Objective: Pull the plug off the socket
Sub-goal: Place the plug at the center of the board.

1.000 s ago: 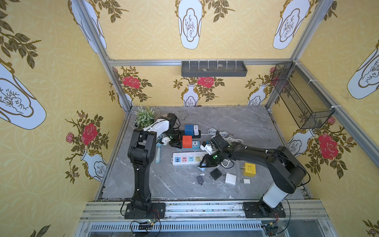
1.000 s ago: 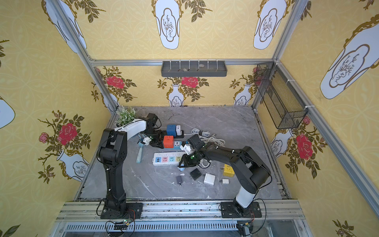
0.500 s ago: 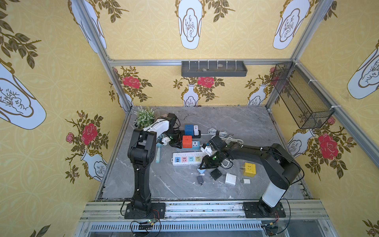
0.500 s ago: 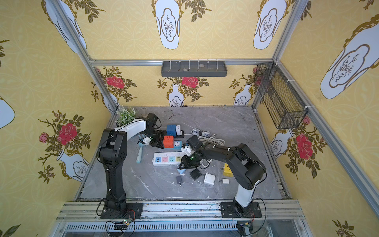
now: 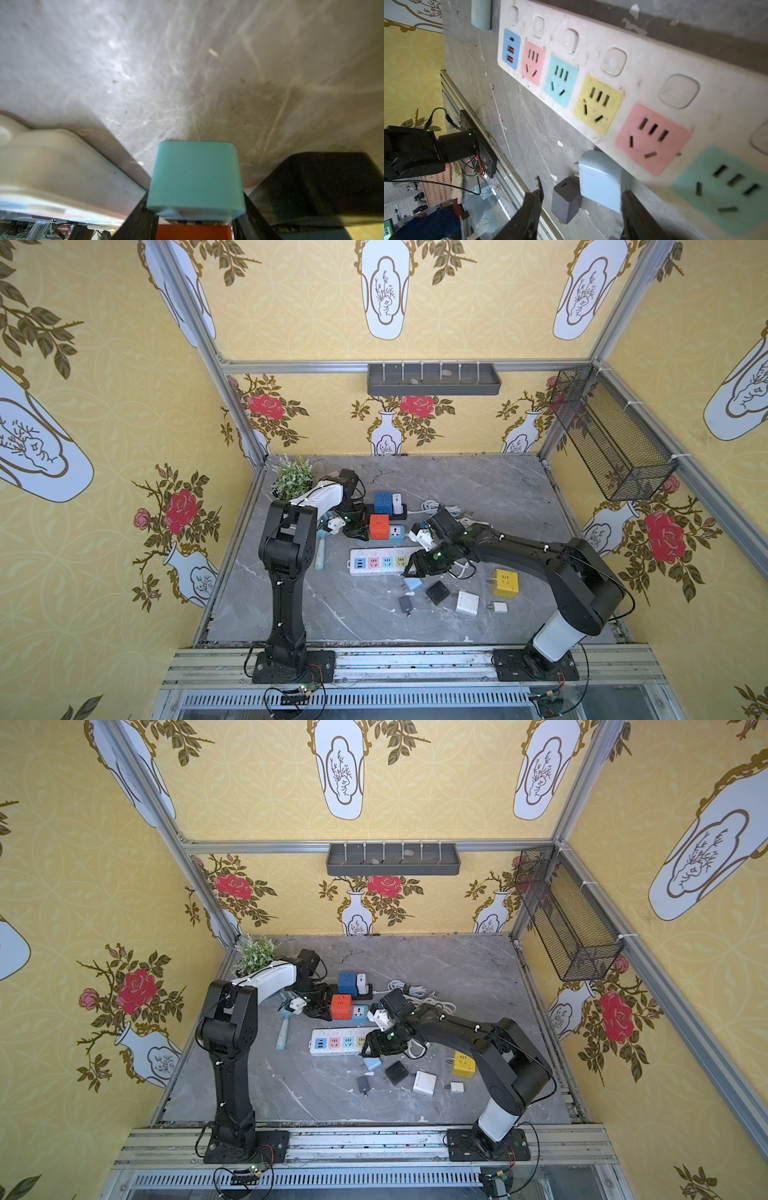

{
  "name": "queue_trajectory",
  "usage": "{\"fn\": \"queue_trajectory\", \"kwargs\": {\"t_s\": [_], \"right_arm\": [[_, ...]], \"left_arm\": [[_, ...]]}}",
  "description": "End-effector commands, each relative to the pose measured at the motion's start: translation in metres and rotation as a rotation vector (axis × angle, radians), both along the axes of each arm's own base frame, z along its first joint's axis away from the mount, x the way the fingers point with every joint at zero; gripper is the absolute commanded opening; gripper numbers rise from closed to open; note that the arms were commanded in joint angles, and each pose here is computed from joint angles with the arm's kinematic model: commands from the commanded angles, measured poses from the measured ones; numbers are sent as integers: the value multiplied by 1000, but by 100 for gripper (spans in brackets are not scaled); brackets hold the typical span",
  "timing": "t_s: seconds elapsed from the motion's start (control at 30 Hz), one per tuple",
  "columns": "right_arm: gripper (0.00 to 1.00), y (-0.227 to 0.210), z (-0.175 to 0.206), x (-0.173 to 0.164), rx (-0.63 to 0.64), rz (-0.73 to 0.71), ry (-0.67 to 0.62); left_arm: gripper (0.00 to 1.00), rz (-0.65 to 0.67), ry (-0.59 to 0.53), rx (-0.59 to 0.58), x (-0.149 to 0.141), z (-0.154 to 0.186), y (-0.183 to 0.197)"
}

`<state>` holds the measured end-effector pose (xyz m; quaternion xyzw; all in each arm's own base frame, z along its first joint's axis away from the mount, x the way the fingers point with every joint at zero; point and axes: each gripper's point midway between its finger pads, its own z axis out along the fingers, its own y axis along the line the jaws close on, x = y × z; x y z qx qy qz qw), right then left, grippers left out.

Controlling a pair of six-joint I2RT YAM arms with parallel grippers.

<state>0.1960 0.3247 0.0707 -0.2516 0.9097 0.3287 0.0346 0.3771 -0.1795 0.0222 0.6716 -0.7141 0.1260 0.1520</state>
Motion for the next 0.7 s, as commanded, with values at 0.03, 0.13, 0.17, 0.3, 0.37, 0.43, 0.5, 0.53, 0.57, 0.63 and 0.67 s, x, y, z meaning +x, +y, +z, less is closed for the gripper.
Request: {"fn": "queue_trajectory", "kwargs": {"t_s": [0.03,0.13,0.17,0.3,0.37,0.43,0.5,0.53,0.57,0.63,0.67], "right_arm": [[64,0,7,17,-24,40,-116],[65,6,17,32,-7,84,-214],[65,8,21,39,0,100,-249],[68,15,34,60,54,182,-388],[78,19,39,68,74,237,-464],[90,22,43,77,87,283,-547],[95,25,47,85,100,347,-635],[96,27,47,88,102,375,-666],[97,29,46,93,99,402,-700],[97,33,43,101,88,451,-743],[97,35,41,105,86,469,-754]], "left_arm": [[0,9,76,126,-18,-17,23],[0,7,78,124,-18,-17,22],[0,7,77,124,-18,-17,22],[0,5,76,124,-18,-17,22],[0,2,77,125,-18,-17,22],[0,-2,76,126,-17,-17,22],[0,-6,77,126,-18,-17,22],[0,-7,77,128,-18,-17,22],[0,-7,80,130,-18,-17,23],[0,-8,81,130,-18,-17,23],[0,-9,81,130,-19,-17,23]]}}
